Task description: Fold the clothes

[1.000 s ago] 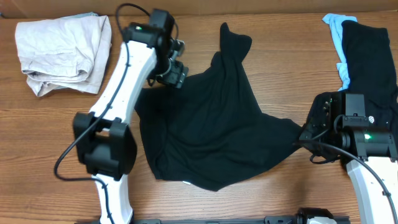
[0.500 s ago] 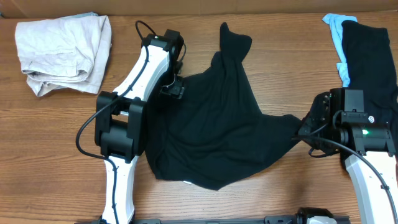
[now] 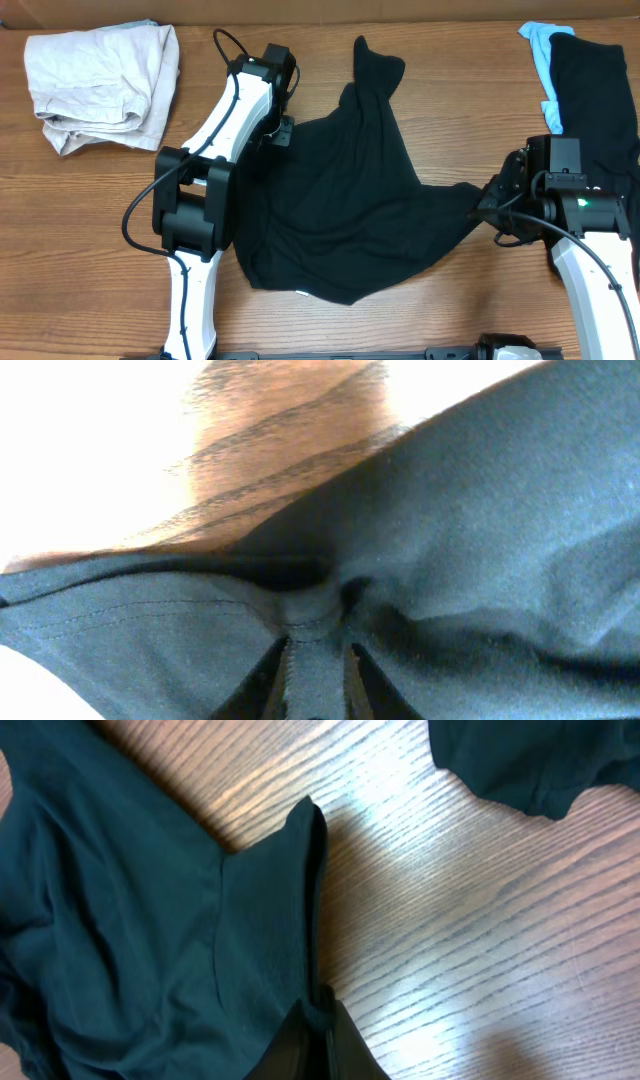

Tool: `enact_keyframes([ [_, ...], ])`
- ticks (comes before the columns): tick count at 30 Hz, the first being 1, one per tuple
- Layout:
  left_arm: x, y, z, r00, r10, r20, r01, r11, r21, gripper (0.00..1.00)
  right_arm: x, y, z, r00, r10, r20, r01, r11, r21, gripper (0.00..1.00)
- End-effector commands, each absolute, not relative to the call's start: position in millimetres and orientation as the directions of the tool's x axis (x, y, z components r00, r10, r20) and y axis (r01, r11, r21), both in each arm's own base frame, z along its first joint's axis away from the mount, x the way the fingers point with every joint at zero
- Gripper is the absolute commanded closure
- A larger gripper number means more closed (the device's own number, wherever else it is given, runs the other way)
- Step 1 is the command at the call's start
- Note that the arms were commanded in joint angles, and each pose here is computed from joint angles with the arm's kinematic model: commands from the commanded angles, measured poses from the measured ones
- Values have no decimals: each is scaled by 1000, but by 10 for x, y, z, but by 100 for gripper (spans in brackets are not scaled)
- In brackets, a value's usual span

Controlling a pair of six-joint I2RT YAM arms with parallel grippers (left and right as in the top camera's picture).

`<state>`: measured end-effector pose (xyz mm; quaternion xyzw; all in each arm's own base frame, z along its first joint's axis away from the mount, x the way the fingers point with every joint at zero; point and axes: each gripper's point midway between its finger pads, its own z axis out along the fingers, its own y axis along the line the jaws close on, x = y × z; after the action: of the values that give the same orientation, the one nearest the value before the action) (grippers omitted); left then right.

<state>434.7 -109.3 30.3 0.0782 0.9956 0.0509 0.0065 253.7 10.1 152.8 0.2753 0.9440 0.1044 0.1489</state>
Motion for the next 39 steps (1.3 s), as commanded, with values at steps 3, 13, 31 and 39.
enact_keyframes([
  [3,4414,-910,267,-993,116,-10,113,984,134,96,2585,96,1566,-802,542,-250,475,833,283,96],
  [13,4445,-531,641,-999,37,1,37,989,147,96,2663,91,1598,-801,528,-283,452,843,293,96],
  [31,4105,-909,1330,-955,294,45,280,939,-199,66,3067,-325,1773,-671,578,-463,498,815,295,96],
  [39,4075,-1048,1335,-938,344,36,329,919,-217,58,3045,-778,1645,-622,675,-396,574,738,355,96],
])
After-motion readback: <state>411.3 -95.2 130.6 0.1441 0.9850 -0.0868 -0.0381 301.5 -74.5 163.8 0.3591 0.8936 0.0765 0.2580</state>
